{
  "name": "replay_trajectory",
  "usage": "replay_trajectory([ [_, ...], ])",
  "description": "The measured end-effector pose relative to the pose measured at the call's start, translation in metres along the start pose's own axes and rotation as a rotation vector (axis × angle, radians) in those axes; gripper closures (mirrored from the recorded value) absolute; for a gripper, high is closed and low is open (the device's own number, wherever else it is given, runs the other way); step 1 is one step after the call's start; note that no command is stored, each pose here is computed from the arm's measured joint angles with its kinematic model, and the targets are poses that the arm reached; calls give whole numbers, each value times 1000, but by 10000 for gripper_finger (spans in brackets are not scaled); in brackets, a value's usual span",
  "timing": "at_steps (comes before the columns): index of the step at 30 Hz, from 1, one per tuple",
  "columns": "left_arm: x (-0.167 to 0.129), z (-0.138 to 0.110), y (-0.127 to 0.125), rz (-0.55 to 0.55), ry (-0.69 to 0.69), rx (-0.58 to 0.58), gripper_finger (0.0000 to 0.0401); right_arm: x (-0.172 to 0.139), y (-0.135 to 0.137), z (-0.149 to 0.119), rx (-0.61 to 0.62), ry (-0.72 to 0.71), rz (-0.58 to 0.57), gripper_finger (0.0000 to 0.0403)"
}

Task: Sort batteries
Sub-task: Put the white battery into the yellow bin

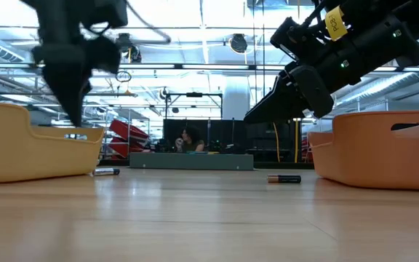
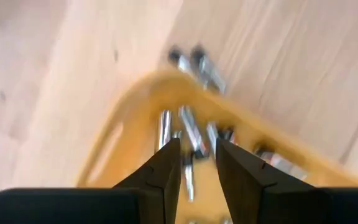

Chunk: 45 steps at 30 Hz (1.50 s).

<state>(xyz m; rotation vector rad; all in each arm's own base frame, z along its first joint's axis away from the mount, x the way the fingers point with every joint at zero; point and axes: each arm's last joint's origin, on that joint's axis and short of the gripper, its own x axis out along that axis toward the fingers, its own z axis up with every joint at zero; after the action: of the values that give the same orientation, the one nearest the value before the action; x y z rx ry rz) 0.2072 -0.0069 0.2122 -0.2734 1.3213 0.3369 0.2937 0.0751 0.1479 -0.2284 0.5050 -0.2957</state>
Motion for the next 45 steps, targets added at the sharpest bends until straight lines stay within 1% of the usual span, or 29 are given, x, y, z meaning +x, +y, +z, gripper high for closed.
replay_trajectory([
  [2,-8,8,-2,15,-50,-10,290,0,0,0,-4,-1,1,277],
  [5,-10,21,-4,85,-89,4,290,1,-2,0,-3,-1,-3,277],
  [7,-8,30,-6,116,-78,26,290,2,-3,0,-5,0,-9,277],
  [11,-2,53,-9,129,-58,57,290,4,-7,0,-16,5,-20,277],
  [14,6,71,-7,117,-21,91,290,5,-7,0,-28,10,-22,277],
  [16,14,82,-4,84,19,105,289,5,-7,0,-38,10,-22,277],
  [19,29,95,1,3,89,93,289,5,-7,-1,-51,12,-21,277],
  [21,40,101,5,-29,128,72,289,5,-7,-1,-65,20,-21,277],
  [25,57,106,9,-63,197,41,289,4,-7,-3,-93,37,-21,277],
  [32,73,101,12,-39,312,38,289,4,-7,-5,-106,55,-20,277],
  [37,75,94,14,-19,401,32,289,4,-7,-5,-104,55,-20,277],
  [41,74,92,14,-9,432,32,289,4,-7,-5,-103,54,-20,277],
  [45,73,90,16,32,440,49,289,4,-7,-5,-102,53,-20,277],
])
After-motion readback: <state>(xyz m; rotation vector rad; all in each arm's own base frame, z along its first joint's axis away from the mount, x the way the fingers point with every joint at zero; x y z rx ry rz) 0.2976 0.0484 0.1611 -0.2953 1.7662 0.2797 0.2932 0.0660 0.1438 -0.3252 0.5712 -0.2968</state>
